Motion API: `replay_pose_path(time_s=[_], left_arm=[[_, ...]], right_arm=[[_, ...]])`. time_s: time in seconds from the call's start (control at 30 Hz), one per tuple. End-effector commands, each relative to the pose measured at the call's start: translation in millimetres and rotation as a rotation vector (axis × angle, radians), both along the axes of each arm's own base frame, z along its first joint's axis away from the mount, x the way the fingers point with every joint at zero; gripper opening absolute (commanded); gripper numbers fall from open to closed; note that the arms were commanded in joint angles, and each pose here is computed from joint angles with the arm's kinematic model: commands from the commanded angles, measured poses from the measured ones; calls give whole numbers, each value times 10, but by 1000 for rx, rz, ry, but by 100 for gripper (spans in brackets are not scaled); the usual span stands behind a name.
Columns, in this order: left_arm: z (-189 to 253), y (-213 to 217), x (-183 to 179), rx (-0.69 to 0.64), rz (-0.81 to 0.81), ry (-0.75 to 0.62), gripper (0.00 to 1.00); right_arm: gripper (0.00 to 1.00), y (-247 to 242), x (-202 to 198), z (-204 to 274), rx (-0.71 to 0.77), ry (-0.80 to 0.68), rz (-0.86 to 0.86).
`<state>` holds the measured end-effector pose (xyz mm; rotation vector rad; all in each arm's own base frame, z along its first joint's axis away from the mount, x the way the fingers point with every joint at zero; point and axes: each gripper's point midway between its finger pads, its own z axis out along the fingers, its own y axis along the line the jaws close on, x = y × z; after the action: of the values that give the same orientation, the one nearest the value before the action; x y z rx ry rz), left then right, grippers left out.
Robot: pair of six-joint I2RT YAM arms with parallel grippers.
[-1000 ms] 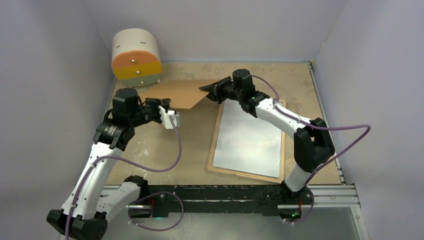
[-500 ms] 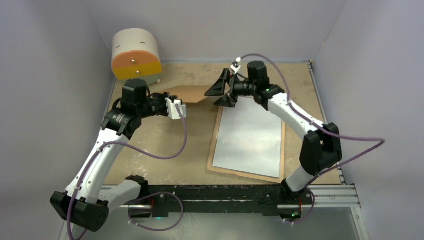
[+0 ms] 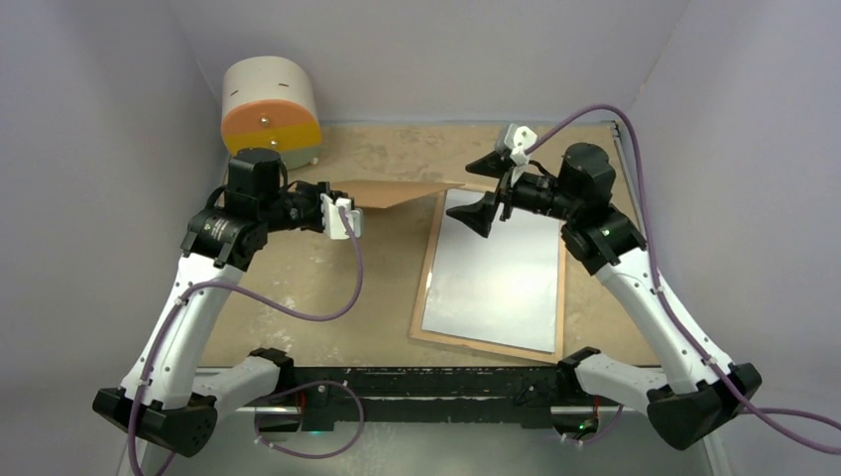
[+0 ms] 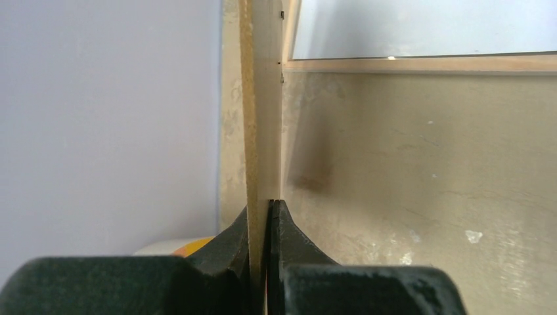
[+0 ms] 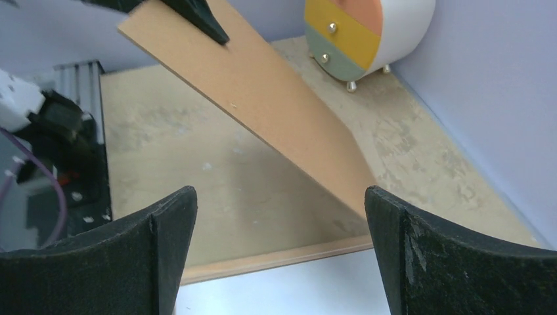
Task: Put the photo into the frame
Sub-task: Turn over the photo frame item at the center of the board.
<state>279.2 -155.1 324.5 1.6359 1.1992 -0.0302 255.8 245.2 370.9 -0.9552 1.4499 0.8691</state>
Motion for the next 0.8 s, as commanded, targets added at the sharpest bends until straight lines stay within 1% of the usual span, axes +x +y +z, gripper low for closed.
replay_pose_path(time_s=[0.0,0.1,0.17,0.23,0.33,0.43,0.53,0.63,0.77], left_arm=[[495,-83,-127,-30,-96,-137,0],[539,-72,-185,-14,-109,-127,0],[562,-56,-196,-5,-105,-123,0],[571,-50,-222,2,-112,-122,0],[576,-54,-243,3,-120,-119,0],[589,-53,-258,3,-122,-115,0],[610,-42,-288,3,-121,-116,0],[614,-36,-295,2,-118,-117,0],[602,-38,-314,-1,-120,-105,0]], right_arm=[[99,122,1,-14,-52,-247,135],[98,211,-137,48,-33,-301,230],[96,284,-190,56,-39,-317,257],[95,422,-254,-19,-80,-339,289],[91,666,-309,-186,-153,-326,325],[88,754,-165,-279,-183,-311,301],[86,797,-10,-262,-183,-353,236],[82,871,30,-242,-186,-381,230],[72,1013,87,-346,-224,-388,224]])
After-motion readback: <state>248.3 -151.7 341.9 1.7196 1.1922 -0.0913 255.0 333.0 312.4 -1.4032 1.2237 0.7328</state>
